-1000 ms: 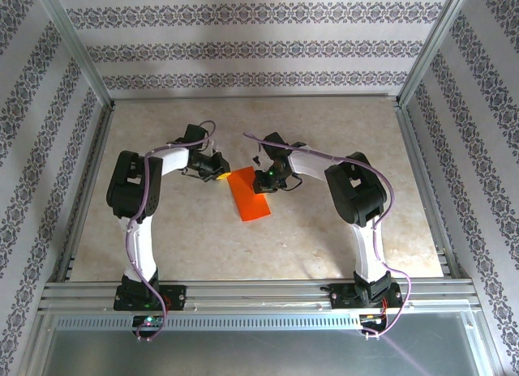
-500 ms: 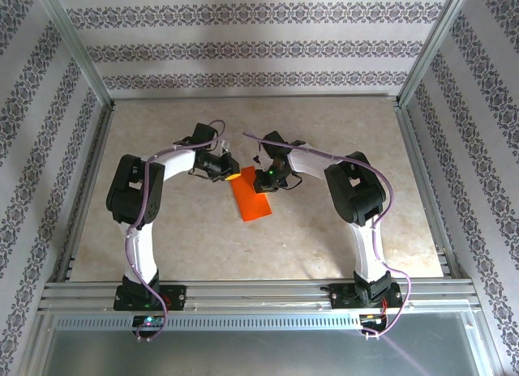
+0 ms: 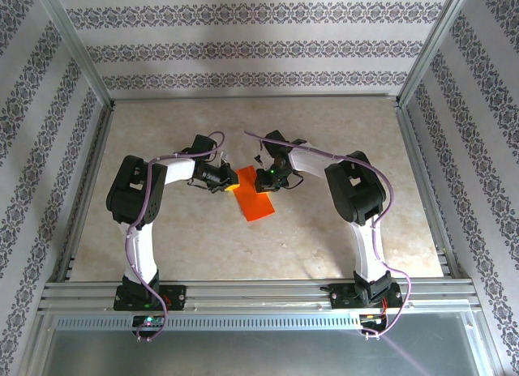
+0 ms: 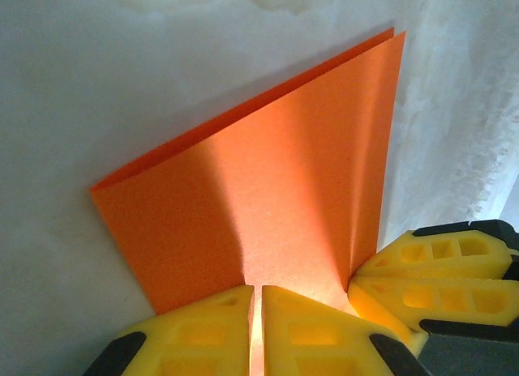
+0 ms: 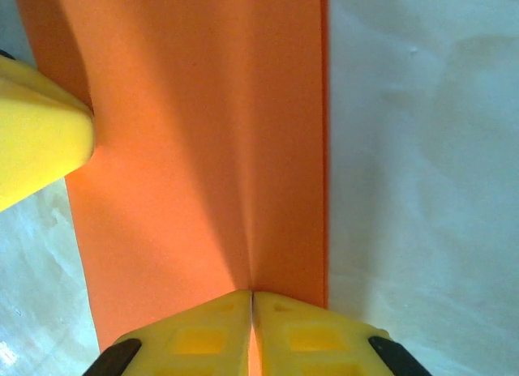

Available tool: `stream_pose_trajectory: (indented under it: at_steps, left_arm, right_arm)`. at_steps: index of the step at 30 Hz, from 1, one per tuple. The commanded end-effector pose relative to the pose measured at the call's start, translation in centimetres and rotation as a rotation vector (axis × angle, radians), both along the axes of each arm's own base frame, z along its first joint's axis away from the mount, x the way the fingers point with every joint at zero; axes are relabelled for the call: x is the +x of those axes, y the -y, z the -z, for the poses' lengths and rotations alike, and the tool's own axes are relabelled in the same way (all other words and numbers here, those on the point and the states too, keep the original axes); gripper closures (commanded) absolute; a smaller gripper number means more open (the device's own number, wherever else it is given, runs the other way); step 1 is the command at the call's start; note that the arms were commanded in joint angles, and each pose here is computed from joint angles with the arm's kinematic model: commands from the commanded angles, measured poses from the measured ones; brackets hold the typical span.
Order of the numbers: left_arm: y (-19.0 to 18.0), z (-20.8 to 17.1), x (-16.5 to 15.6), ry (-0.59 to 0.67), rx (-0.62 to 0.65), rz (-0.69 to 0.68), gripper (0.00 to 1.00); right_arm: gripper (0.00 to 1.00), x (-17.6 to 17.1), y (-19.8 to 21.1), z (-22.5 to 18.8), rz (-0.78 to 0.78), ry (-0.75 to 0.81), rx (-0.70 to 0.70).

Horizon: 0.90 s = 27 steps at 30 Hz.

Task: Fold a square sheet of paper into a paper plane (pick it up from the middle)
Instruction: First fold the square sheet of paper in half at the center of the table, then fold the square sheet of paper in half at the center of the table.

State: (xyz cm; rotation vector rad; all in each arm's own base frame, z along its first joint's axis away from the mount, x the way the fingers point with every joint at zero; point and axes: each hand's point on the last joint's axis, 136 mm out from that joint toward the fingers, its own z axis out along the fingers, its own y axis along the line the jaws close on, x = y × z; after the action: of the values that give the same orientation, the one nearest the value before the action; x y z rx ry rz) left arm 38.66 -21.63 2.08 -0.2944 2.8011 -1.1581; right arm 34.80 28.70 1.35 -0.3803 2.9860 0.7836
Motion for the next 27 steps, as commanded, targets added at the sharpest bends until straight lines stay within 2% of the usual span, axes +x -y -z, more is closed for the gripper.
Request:
stream_pose_trajectory:
  at_steps: [1,4,11,17,27]
  left_arm:
    - [-0.6,0.9,-0.1,-0.013,0.021,-0.027,0.88]
    - [-0.8,1.2,-0.2,-0.014,0.028,-0.033,0.88]
    - [-0.9,1.7,-0.4,-0.024,0.036,-0.039,0.88]
    - [-1.0,1.9,-0.4,-0.028,0.038,-0.047,0.88]
    - [-1.1,2.4,-0.4,-0.042,0.043,-0.062,0.89]
  right_arm:
    - [0.85,-1.8,1.6,0.3,0.073,-0.064,-0.050]
    - [0.84,-2.9,-0.8,-1.5,0.100,-0.060,0.040]
    - [0.87,-4.7,-5.1,-1.4,0.091,-0.068,0.089]
    - [0.91,-4.4,-6.1,-0.9,0.103,-0.078,0.113]
    - [0.93,-6.1,-6.0,1.2,0.061,-0.136,0.073]
